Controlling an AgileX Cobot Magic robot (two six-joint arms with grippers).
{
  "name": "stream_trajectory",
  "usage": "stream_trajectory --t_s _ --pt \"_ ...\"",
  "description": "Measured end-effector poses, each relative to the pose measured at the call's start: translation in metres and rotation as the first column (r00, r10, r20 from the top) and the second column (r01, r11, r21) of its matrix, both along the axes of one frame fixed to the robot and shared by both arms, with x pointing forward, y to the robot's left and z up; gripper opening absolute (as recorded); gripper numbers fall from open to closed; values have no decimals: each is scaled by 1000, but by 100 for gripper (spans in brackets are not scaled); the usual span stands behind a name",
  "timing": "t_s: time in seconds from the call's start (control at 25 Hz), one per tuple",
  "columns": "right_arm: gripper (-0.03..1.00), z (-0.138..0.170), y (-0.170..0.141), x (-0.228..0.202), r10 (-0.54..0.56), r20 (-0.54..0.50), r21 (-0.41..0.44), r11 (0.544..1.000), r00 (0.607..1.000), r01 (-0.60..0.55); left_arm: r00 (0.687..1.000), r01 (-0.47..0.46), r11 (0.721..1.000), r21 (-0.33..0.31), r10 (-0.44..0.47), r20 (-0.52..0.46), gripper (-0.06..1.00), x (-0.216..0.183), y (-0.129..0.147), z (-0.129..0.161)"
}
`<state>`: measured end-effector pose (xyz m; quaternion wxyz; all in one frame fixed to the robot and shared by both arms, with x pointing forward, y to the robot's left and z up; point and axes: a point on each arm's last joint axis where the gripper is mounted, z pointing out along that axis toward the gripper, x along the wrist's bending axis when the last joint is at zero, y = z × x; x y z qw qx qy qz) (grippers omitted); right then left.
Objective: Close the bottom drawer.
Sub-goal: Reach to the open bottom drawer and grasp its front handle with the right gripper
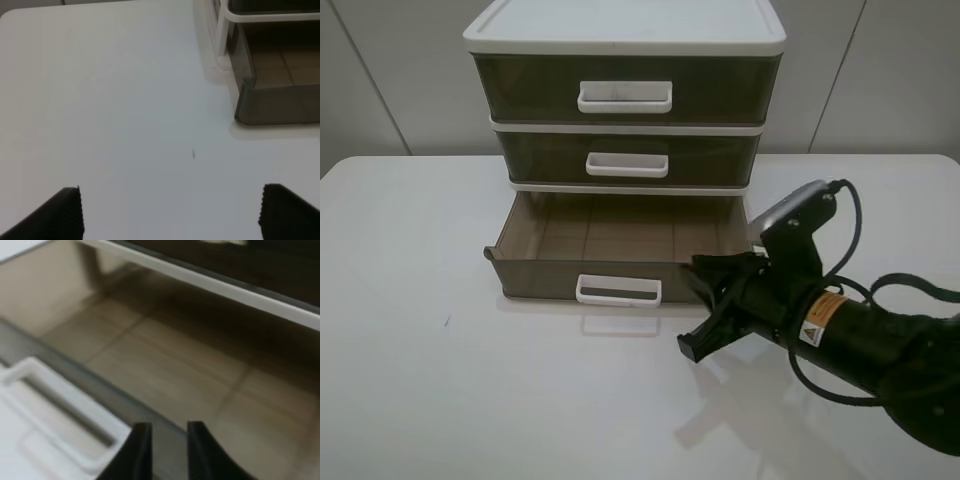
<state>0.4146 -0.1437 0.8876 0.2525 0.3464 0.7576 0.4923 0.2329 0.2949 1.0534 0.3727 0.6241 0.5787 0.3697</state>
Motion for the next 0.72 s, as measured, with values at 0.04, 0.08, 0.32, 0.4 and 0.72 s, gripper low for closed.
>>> stream_trajectory --t_s 0.04,0.08,0.32,0.4,0.72 --pt "4 -3 4 -1 50 20 19 999 999 -50 1000 0 1000 0 0 0 72 0 0 0" --pt "4 -8 7 -3 79 26 29 996 997 -79 1000 0 1000 0 0 0 72 0 0 0" --pt "2 -43 20 3 139 -35 -4 990 990 -139 1000 0 1000 0 0 0 72 0 0 0" --pt "2 -42 24 4 167 -25 5 986 986 -167 1000 0 1000 0 0 0 72 0 0 0" --pt "2 -38 32 11 187 8 27 982 982 -187 1000 0 1000 0 0 0 72 0 0 0"
